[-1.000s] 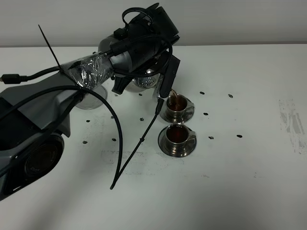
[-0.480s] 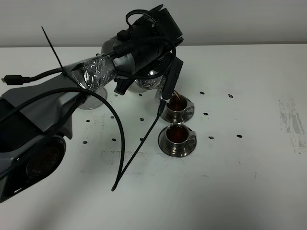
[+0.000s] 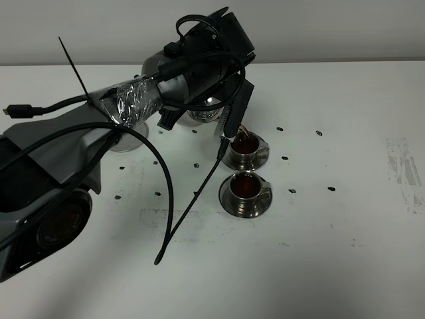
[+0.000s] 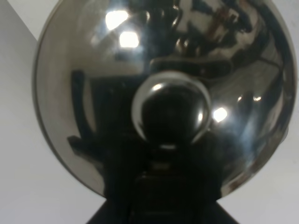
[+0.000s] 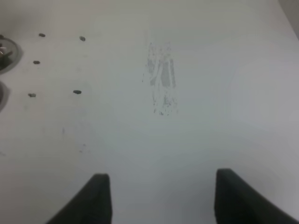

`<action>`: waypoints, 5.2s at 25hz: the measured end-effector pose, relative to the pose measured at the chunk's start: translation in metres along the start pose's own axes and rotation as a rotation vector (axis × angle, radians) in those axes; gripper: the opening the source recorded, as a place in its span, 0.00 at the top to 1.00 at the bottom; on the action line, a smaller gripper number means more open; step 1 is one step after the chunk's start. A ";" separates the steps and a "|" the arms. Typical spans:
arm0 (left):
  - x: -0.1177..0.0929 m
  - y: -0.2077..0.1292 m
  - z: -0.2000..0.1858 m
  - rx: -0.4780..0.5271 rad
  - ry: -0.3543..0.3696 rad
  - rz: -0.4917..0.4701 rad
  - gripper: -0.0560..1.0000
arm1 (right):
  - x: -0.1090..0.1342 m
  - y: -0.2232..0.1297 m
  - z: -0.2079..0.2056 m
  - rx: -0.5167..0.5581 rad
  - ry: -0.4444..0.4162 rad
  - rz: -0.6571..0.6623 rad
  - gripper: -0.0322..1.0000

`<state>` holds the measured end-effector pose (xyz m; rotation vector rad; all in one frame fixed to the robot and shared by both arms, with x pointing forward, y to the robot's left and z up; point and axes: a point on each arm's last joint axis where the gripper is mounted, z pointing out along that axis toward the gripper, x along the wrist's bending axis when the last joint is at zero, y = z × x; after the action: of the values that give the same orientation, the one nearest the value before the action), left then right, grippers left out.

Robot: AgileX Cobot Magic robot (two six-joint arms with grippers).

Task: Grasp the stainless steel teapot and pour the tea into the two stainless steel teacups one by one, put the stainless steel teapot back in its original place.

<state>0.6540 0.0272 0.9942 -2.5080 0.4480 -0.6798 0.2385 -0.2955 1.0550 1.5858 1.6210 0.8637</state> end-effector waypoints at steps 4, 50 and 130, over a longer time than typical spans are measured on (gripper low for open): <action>0.000 0.000 0.000 0.000 0.000 0.000 0.78 | 0.000 0.000 0.000 0.000 0.000 0.000 0.51; -0.004 -0.009 0.015 -0.106 -0.096 -0.111 0.78 | 0.000 0.000 0.000 0.000 0.000 0.000 0.51; 0.000 -0.065 0.023 -0.380 -0.354 -1.142 0.78 | 0.000 0.000 0.000 0.000 0.000 0.000 0.51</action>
<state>0.6777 0.0889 1.0121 -3.0202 -1.1681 -0.5051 0.2385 -0.2955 1.0550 1.5858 1.6210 0.8637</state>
